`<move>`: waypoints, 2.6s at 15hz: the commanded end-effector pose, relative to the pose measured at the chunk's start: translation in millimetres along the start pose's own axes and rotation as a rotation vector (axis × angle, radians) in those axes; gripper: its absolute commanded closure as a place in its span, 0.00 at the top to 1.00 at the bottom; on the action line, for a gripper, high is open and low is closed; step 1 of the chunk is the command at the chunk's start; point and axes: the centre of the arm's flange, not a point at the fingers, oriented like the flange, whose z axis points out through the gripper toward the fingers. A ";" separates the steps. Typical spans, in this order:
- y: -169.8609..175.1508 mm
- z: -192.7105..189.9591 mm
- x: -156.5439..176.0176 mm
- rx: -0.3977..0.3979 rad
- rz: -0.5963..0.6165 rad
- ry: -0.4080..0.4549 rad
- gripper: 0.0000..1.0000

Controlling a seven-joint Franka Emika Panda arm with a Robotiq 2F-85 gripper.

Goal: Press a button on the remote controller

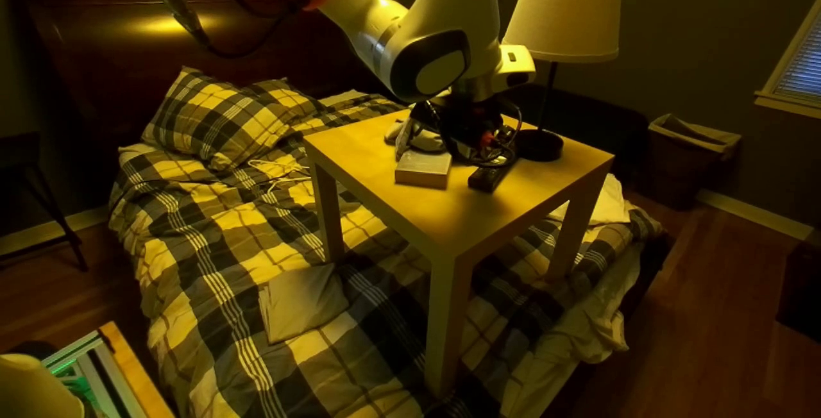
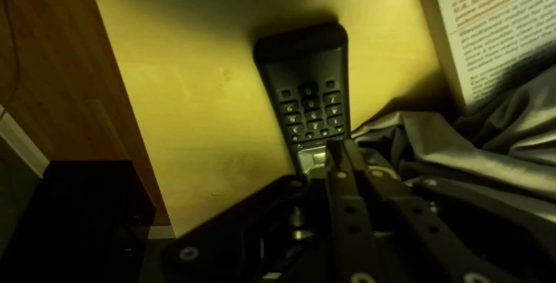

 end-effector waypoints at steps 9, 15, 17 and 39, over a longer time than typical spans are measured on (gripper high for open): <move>8.6 23.5 1.2 -0.014 0.027 -0.036 0.00; 7.5 29.5 -0.9 -0.012 0.025 -0.046 0.00; 6.6 31.8 -1.9 -0.012 0.023 -0.050 0.00; 12.8 43.8 0.5 -0.031 -0.008 -0.153 0.00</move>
